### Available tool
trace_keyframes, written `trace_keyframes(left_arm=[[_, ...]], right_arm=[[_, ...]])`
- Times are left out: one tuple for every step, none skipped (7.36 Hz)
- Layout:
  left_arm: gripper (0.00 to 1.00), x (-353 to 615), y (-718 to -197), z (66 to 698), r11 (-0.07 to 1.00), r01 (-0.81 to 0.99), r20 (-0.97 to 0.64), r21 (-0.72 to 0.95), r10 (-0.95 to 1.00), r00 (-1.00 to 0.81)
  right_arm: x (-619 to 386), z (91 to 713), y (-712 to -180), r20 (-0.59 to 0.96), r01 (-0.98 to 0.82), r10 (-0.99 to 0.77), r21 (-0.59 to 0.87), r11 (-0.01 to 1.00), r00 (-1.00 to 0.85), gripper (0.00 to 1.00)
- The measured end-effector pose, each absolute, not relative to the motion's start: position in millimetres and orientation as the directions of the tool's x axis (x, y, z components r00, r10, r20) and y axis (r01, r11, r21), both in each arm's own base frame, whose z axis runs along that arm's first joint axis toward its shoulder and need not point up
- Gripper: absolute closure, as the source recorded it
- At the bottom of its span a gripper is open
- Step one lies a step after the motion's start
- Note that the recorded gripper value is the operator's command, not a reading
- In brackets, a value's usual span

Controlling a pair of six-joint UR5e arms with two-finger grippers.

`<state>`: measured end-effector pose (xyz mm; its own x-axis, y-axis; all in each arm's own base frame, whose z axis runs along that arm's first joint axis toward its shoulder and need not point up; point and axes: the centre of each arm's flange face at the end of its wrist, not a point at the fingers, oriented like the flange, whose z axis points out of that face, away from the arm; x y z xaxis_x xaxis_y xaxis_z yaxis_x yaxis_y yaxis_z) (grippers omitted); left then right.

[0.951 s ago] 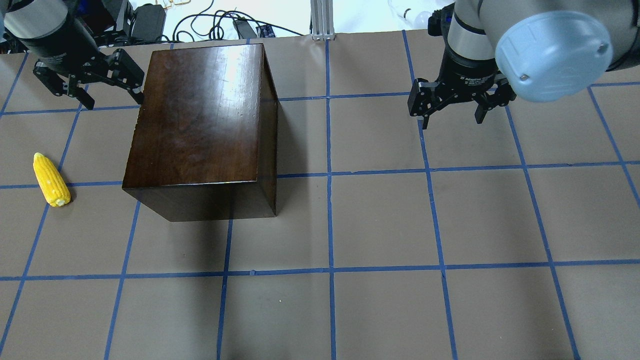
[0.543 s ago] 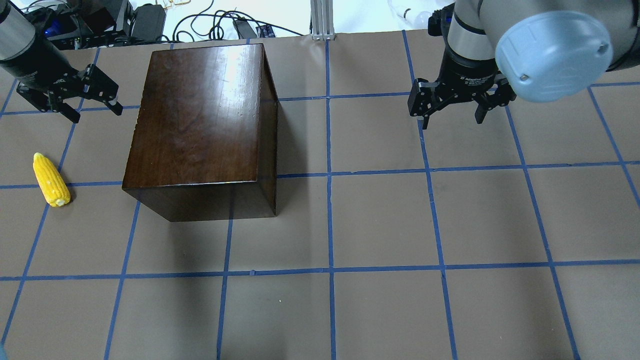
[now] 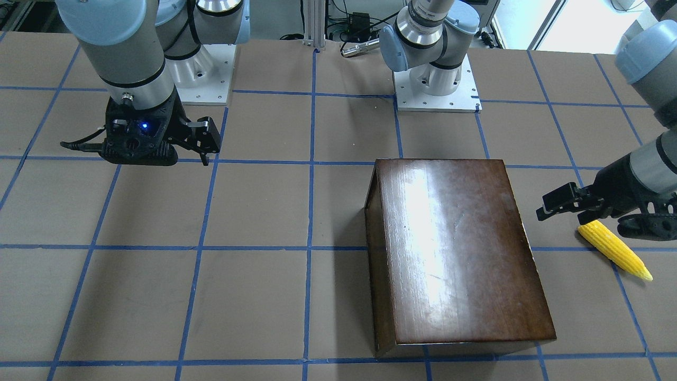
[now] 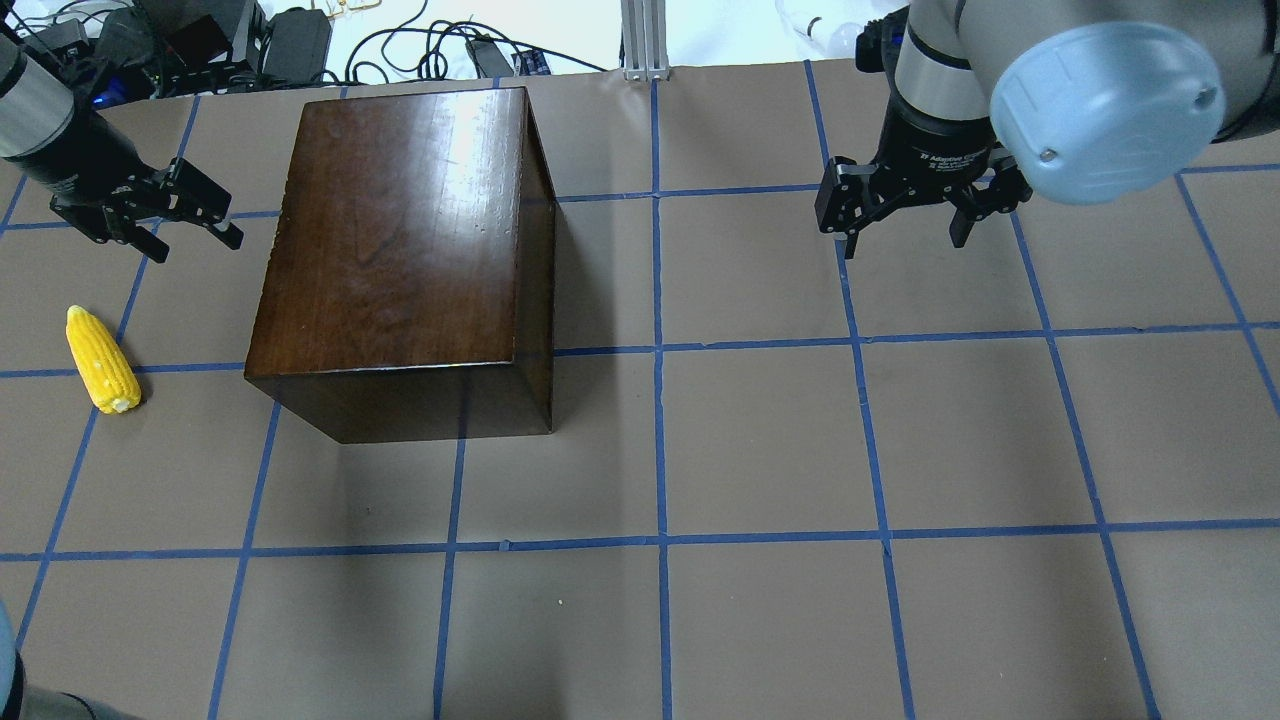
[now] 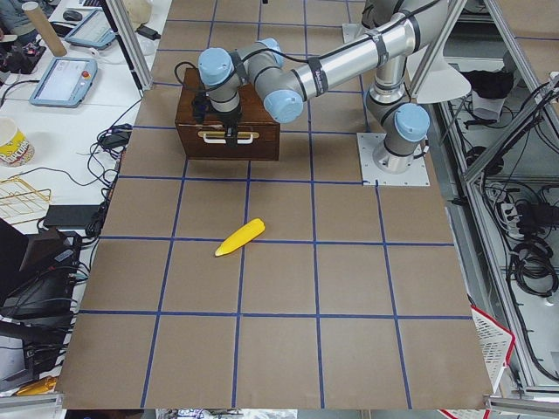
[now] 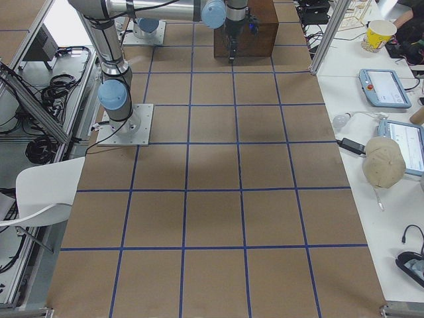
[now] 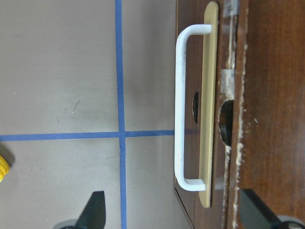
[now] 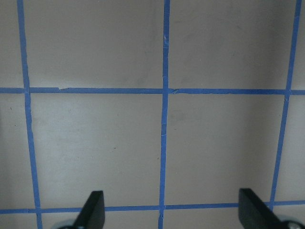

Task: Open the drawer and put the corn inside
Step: 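Move the left gripper down beside the cabinet toward the white drawer handle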

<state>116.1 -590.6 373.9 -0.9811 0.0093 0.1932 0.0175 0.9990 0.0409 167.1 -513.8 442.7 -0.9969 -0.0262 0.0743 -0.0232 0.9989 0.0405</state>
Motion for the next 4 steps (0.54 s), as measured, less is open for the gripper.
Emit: trace_keyframes(left_arm=[[0.0, 124.0, -593.9, 365.0, 0.999, 0.035, 0.21, 0.034, 0.027, -0.977], [0.0, 131.2, -596.9, 355.3, 0.999, 0.036, 0.239, 0.03, 0.028, -0.971], [0.0, 134.6, -599.7, 346.7, 0.999, 0.029, 0.267, 0.029, 0.021, -0.963], [0.0, 135.9, -603.2, 340.8, 0.999, 0.021, 0.278, 0.025, 0.014, -0.961]], right_arm=[[167.1, 442.7, -513.8, 0.074, -0.023, -0.026, 0.04, 0.999, -0.997, 0.0], [167.1, 442.7, -513.7, 0.074, -0.023, -0.026, 0.041, 0.999, -0.997, 0.0], [167.1, 442.7, -513.7, 0.074, -0.023, -0.026, 0.041, 0.999, -0.997, 0.0], [167.1, 442.8, -513.8, 0.074, -0.023, -0.026, 0.04, 0.999, -0.997, 0.0]])
